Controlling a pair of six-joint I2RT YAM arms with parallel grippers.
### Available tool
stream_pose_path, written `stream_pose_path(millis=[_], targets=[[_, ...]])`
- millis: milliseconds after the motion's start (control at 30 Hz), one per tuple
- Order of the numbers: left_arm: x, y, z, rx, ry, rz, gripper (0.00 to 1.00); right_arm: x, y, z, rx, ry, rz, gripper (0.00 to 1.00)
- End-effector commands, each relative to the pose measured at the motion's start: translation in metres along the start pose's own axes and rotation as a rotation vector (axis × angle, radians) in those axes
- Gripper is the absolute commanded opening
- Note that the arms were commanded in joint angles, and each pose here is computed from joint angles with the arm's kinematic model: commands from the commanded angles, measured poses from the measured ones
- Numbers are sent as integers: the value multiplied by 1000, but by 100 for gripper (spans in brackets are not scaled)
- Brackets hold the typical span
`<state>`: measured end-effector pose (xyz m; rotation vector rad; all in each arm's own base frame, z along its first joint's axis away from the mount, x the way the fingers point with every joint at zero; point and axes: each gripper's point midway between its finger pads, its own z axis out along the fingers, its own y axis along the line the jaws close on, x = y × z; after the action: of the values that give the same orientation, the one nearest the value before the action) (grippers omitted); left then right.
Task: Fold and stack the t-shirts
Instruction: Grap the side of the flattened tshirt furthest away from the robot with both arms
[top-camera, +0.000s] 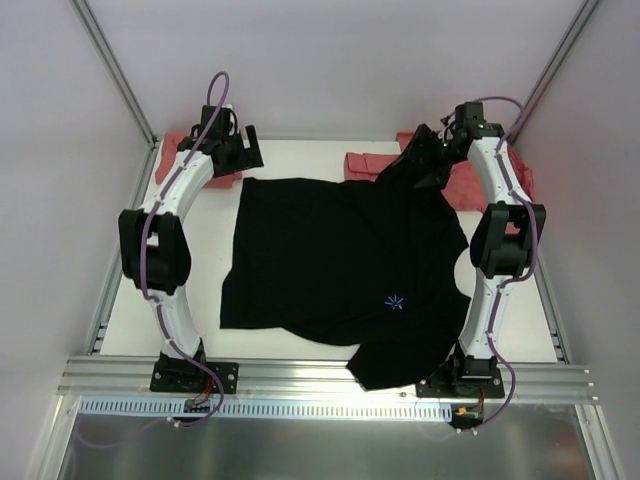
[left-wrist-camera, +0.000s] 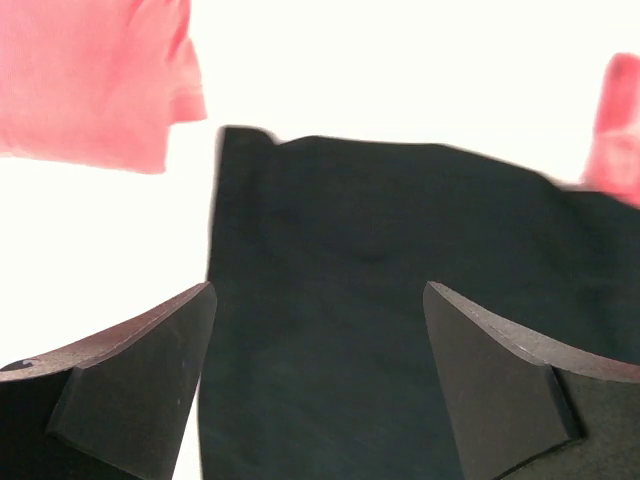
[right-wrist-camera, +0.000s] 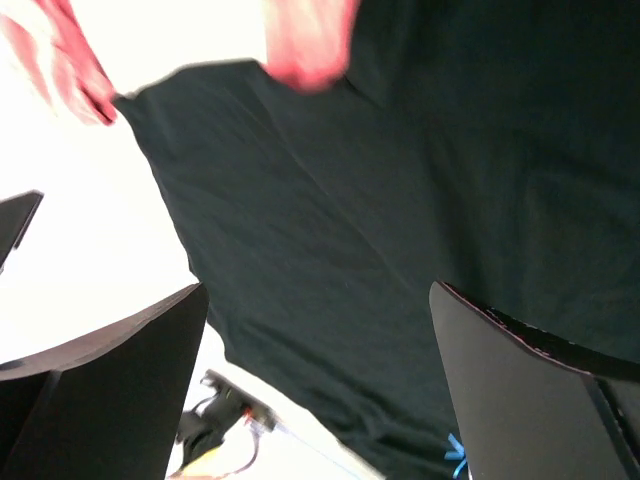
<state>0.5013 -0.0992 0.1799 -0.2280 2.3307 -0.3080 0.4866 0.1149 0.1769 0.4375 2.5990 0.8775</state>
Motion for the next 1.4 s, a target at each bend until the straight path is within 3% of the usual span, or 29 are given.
stream_pose_path(millis=[0,233,433,1033,1367], targets=[[-6,21,24,-29,4,74,87,8,26,-18,-108,-3,4,100],[7,23,83,30,94,18,85,7,24,-13,-138,29,65,99],[10,19,110,75,134,-13,84,-10,-1,-26,-104,-19,116,99],[50,60,119,-16,243,-35,84,-30,3,-29,-86,-46,116,99],[66,50,134,47,304,-89,84,-32,2,-36,-93,-56,118,100]])
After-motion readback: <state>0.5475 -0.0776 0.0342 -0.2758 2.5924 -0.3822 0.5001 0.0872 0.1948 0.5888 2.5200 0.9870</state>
